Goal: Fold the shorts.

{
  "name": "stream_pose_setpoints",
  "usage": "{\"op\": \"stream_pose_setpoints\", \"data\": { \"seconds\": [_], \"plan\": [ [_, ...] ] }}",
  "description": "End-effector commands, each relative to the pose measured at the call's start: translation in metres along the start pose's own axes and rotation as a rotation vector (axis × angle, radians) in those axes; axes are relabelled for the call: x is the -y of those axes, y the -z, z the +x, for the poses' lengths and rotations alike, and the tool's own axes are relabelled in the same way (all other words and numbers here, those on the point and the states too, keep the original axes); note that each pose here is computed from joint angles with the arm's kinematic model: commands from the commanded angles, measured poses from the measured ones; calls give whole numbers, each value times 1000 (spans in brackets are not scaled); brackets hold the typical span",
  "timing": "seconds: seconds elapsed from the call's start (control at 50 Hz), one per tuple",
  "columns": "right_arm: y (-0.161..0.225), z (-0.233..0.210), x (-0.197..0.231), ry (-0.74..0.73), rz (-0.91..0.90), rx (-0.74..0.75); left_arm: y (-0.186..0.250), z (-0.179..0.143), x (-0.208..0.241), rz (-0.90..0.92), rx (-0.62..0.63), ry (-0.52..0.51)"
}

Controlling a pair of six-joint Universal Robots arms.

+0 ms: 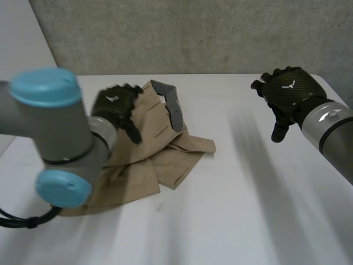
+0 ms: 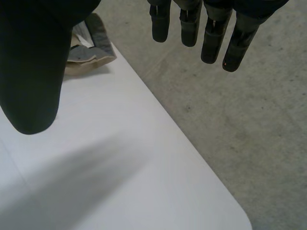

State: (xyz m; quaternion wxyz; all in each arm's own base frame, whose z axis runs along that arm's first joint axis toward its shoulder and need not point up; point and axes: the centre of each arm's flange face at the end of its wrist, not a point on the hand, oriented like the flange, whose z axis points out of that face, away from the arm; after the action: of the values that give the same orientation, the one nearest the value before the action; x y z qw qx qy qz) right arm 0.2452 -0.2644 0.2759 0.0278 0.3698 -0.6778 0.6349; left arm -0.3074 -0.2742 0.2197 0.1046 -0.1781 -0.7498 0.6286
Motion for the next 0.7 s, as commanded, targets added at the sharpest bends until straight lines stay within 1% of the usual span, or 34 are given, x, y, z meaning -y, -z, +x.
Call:
{"op": "stream_pose_setpoints", "data": {
  "seconds": [0.02, 0.14, 0.26, 0.32, 0.44, 0.52, 0.54, 0.6, 0.66, 0.7],
  "plan": [
    [-9, -15, -24, -18, -5, 4, -27, 33, -53, -48, -65, -41],
    [-12, -26, -43, -18, 0, 0, -43, 40, -74, -61, -73, -84],
    [-13, -37, -61, -21, -28, 16, -52, 47, -89, -68, -83, -160],
    [-15, -40, -67, -22, -47, 20, -59, 46, -85, -30, -74, -166],
    [-16, -39, -70, -23, -55, 15, -66, 45, -67, 86, -40, -140],
    [-17, -36, -70, -24, -56, 7, -65, 40, -31, 207, 9, -111],
    [-17, -36, -70, -24, -57, 7, -63, 36, -8, 276, 32, -93],
    [-17, -35, -70, -25, -57, 4, -59, 33, 24, 382, 46, -73],
    [-17, -34, -70, -25, -57, 0, -59, 33, 46, 459, 54, -54],
    [-18, -31, -68, -25, -54, -18, -56, 40, 67, 526, 45, -35]
  ]
}}
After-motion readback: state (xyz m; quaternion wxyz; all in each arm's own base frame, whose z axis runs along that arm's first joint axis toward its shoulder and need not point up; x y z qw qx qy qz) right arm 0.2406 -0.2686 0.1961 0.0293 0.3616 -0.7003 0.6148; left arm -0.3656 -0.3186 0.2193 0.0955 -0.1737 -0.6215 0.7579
